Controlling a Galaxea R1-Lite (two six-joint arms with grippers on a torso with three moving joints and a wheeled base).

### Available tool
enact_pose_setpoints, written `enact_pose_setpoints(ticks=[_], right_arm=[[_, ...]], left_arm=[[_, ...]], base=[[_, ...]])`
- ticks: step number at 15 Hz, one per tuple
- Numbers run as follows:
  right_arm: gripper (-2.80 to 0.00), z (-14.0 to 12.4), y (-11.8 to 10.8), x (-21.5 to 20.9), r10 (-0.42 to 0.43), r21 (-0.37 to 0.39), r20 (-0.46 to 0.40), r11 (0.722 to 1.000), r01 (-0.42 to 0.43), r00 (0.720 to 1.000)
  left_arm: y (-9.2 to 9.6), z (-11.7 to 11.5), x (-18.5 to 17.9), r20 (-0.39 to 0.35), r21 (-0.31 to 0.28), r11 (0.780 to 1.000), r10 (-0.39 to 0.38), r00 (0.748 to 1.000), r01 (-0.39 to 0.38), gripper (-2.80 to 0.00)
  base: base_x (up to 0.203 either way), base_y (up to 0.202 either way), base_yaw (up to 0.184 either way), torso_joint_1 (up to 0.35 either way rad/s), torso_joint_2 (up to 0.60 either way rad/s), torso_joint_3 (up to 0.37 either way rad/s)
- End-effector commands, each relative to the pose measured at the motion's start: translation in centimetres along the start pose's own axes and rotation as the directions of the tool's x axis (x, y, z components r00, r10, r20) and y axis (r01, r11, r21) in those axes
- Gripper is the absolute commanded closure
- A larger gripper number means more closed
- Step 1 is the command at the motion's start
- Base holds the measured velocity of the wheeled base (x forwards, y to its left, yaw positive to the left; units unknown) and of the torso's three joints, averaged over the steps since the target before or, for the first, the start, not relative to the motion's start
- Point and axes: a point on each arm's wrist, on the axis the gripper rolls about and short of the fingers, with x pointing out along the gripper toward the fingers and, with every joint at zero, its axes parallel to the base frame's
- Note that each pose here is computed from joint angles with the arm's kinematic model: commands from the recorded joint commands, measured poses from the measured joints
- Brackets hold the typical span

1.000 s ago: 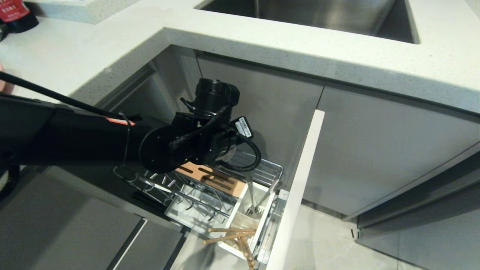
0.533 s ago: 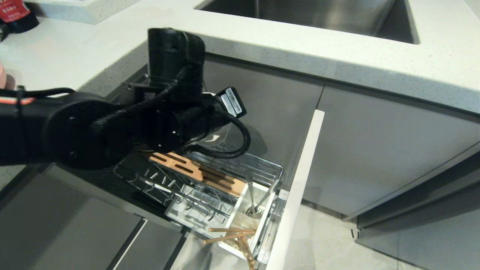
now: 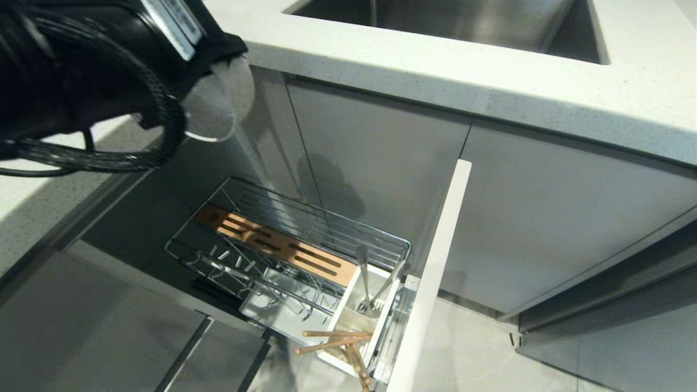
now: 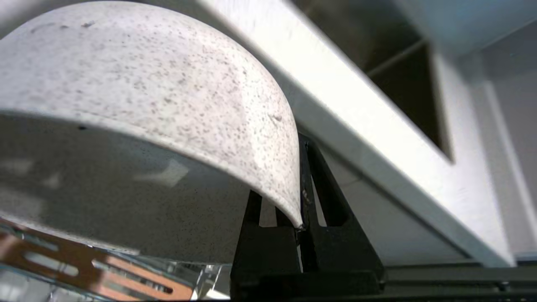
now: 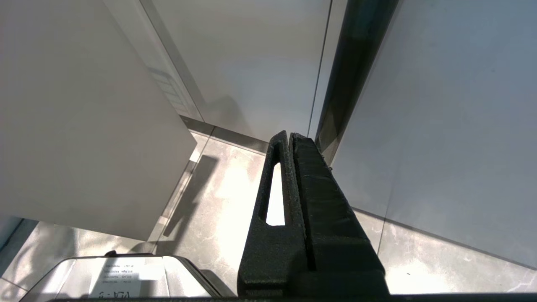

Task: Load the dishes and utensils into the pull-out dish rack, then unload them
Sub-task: Take the bowl out of the cupboard

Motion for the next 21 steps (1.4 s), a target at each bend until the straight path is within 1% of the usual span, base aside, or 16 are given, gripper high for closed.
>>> enact_pose_setpoints(ticks=[1,2,4,6,8,9,10,12,14,17,18,19,21], right_arm=[[0.00,0.0,0.0,0.0,0.001,0.000,-0.001,1.000,-0.001,1.000],[0.00,0.0,0.0,0.0,0.000,0.000,-0.001,1.000,0.000,1.000],[0.00,0.0,0.0,0.0,0.000,0.000,-0.001,1.000,0.000,1.000],[0.00,0.0,0.0,0.0,0.003,0.000,-0.001,1.000,-0.003,1.000],[0.00,0.0,0.0,0.0,0.001,0.000,-0.001,1.000,-0.001,1.000],[0.00,0.0,0.0,0.0,0.000,0.000,-0.001,1.000,0.000,1.000],[0.00,0.0,0.0,0.0,0.000,0.000,-0.001,1.000,0.000,1.000],[0.00,0.0,0.0,0.0,0.000,0.000,-0.001,1.000,0.000,1.000],[0.00,0.0,0.0,0.0,0.001,0.000,-0.001,1.000,-0.001,1.000],[0.00,0.0,0.0,0.0,0.000,0.000,-0.001,1.000,0.000,1.000],[0.00,0.0,0.0,0.0,0.000,0.000,-0.001,1.000,0.000,1.000],[0.00,0.0,0.0,0.0,0.000,0.000,-0.001,1.000,0.000,1.000],[0.00,0.0,0.0,0.0,0.000,0.000,-0.001,1.000,0.000,1.000]], left_arm=[[0.8,3.5,-3.8,0.111,-0.028,0.999,-0.036,0.993,0.039,0.00],[1.2,4.3,-4.4,0.151,-0.009,1.000,-0.024,0.988,0.026,0.00],[2.2,5.5,-5.1,0.216,0.027,0.999,0.030,0.976,-0.037,0.00],[3.2,7.4,-6.4,0.299,0.057,0.993,0.080,0.951,-0.102,0.00],[4.0,8.7,-7.6,0.361,0.090,0.983,0.117,0.925,-0.159,0.00],[4.4,9.4,-8.1,0.394,0.100,0.975,0.144,0.908,-0.199,0.00],[5.0,10.0,-8.5,0.416,0.112,0.961,0.186,0.890,-0.253,0.00],[5.9,11.0,-9.4,0.446,0.135,0.926,0.261,0.856,-0.352,0.00],[6.9,11.7,-9.8,0.483,0.160,0.887,0.312,0.818,-0.432,0.00],[8.4,12.6,-10.5,0.533,0.204,0.818,0.368,0.762,-0.538,0.00],[8.8,12.9,-10.7,0.536,0.225,0.801,0.374,0.757,-0.554,0.00],[9.0,13.0,-10.9,0.521,0.239,0.787,0.390,0.759,-0.568,0.00],[9.2,13.0,-11.3,0.443,0.243,0.762,0.463,0.767,-0.600,0.00]], base=[[0.000,0.000,0.000,0.000,0.00,0.000],[0.000,0.000,0.000,0.000,0.00,0.000],[0.000,0.000,0.000,0.000,0.00,0.000],[0.000,0.000,0.000,0.000,0.00,0.000],[0.000,0.000,0.000,0.000,0.00,0.000],[0.000,0.000,0.000,0.000,0.00,0.000],[0.000,0.000,0.000,0.000,0.00,0.000],[0.000,0.000,0.000,0.000,0.00,0.000],[0.000,0.000,0.000,0.000,0.00,0.000],[0.000,0.000,0.000,0.000,0.00,0.000],[0.000,0.000,0.000,0.000,0.00,0.000],[0.000,0.000,0.000,0.000,0.00,0.000],[0.000,0.000,0.000,0.000,0.00,0.000]])
